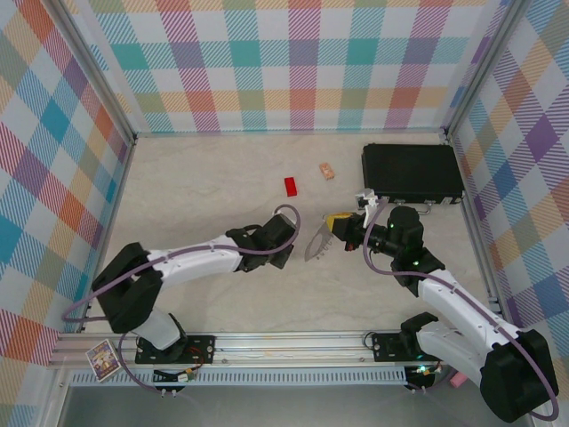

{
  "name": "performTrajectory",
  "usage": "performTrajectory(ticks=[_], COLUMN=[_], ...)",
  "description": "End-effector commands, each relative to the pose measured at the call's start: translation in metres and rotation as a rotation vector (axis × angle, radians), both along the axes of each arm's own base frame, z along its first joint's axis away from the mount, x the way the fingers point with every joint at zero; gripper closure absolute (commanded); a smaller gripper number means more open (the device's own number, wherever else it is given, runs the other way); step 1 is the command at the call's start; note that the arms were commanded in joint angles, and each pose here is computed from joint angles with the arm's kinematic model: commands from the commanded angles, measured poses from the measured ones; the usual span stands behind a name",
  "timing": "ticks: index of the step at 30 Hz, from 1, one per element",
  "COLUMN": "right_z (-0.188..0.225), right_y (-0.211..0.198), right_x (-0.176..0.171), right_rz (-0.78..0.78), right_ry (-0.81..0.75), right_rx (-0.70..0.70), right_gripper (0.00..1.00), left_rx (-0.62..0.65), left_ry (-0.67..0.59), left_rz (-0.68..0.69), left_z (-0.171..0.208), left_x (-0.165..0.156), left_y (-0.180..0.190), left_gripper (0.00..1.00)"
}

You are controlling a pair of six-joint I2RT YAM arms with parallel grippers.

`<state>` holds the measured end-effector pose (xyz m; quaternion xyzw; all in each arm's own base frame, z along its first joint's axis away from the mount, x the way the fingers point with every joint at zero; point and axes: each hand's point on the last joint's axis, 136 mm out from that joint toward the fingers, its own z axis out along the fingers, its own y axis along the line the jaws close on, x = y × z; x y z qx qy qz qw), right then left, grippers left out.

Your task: Put the keys on the keyring

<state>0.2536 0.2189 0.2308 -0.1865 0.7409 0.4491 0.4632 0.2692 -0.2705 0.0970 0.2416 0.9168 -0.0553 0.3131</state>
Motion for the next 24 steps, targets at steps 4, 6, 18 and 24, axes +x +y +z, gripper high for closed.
performTrajectory(ticks=[4,6,18,24], right_z=[0.024,0.028,0.040,0.053], right_y=[0.003,0.005,0.020,0.031], right_x=[-0.003,-0.003,-0.006,-0.010], right_rz=[0.026,0.040,0.143,0.233], right_ry=[-0.088,-0.092,-0.092,-0.154], right_rx=[0.022,0.023,-0.020,-0.005], right_gripper=[1.00,1.00,1.00,1.00], left_rx=[-0.122,-0.190,-0.642,-0.722], left_ry=[-0.205,-0.241,-0.419,-0.460], left_rz=[-0.046,-0.084,-0.336,-0.437], left_z=[0.052,0.066,0.140,0.160], left_x=[0.016,0.017,0.001,-0.015], left_y=[-0.007,-0.014,-0.030,-0.024], left_gripper=[1.00,1.00,1.00,1.00])
